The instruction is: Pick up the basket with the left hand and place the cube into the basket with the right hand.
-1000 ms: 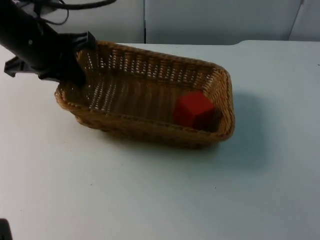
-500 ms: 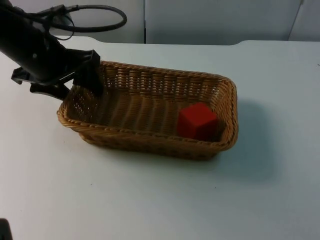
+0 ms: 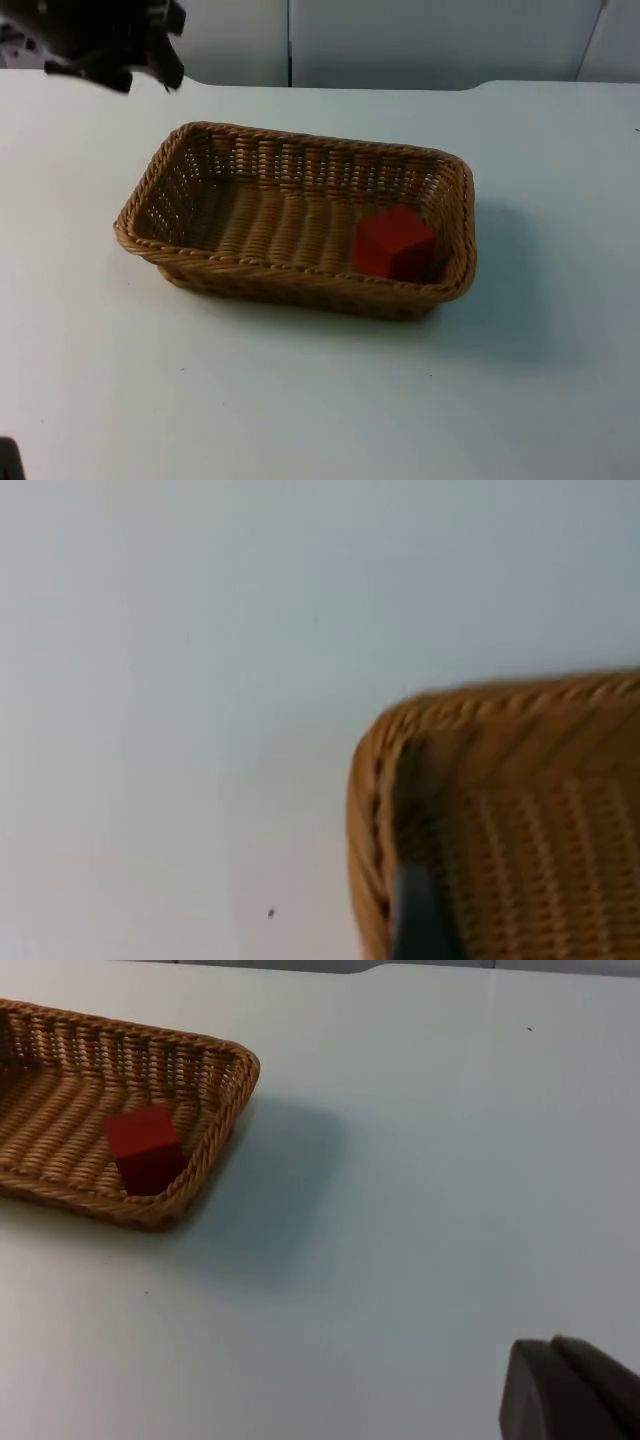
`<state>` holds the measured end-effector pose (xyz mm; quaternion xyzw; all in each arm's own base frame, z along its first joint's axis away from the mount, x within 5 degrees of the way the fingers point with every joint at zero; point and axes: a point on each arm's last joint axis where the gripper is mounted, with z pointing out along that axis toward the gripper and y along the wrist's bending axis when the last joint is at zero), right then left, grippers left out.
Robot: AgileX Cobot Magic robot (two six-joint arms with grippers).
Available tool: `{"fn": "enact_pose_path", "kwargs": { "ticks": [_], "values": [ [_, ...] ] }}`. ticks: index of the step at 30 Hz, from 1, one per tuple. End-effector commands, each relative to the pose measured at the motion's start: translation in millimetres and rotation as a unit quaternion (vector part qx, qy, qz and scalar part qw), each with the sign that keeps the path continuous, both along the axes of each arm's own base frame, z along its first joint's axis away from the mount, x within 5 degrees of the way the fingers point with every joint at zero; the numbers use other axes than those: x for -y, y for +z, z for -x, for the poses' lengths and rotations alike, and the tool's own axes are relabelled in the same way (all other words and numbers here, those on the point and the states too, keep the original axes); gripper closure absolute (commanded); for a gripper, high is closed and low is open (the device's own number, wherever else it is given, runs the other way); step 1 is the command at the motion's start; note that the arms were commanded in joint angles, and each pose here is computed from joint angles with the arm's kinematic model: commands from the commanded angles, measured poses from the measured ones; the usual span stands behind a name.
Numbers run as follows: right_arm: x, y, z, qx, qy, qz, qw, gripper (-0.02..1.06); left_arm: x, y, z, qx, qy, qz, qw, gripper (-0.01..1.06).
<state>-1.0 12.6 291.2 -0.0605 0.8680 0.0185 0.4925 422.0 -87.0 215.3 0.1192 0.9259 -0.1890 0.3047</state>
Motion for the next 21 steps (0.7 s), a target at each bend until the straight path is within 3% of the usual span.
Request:
{"fn": "enact_pose_path", "kwargs": {
  "ticks": [1,3,4,8,9,13,14,18,21],
  "values": [
    [-0.2,2.9,1.2,0.015,0.002,-0.001,0.9999,1.05,2.9,35.1,3.7,0.031,-0.009,0.011,0.999,0.72],
    [-0.2,2.9,1.2,0.015,0.002,-0.001,0.9999,1.05,3.3,70.3,12.7,0.060,-0.029,0.010,0.998,1.04],
    [-0.2,2.9,1.2,0.015,0.002,-0.001,0.9999,1.05,3.3,70.3,12.7,0.060,-0.029,0.010,0.998,1.04],
    [-0.2,2.9,1.2,0.015,0.002,-0.001,0.9999,1.05,-2.1,144.0,67.9,0.087,-0.068,-0.006,0.994,1.05],
    [-0.2,2.9,1.2,0.015,0.002,-0.001,0.9999,1.05,-2.1,144.0,67.9,0.087,-0.068,-0.006,0.994,1.05],
    [-0.3,1.8,1.9,0.008,0.002,-0.001,1.0000,1.05,-21.0,195.8,138.4,0.162,-0.030,-0.060,0.984,1.05],
    [-0.3,1.8,1.9,0.008,0.002,-0.001,1.0000,1.05,-21.0,195.8,138.4,0.162,-0.030,-0.060,0.984,1.05],
    [-0.5,-4.0,5.6,-0.030,0.006,0.003,0.9995,1.05,-37.0,213.2,215.7,0.225,0.004,-0.063,0.972,1.05],
    [-0.6,-5.4,6.6,-0.038,0.012,0.011,0.9991,1.05,-42.1,210.9,249.6,0.243,0.015,-0.051,0.969,1.05]
  ]
}}
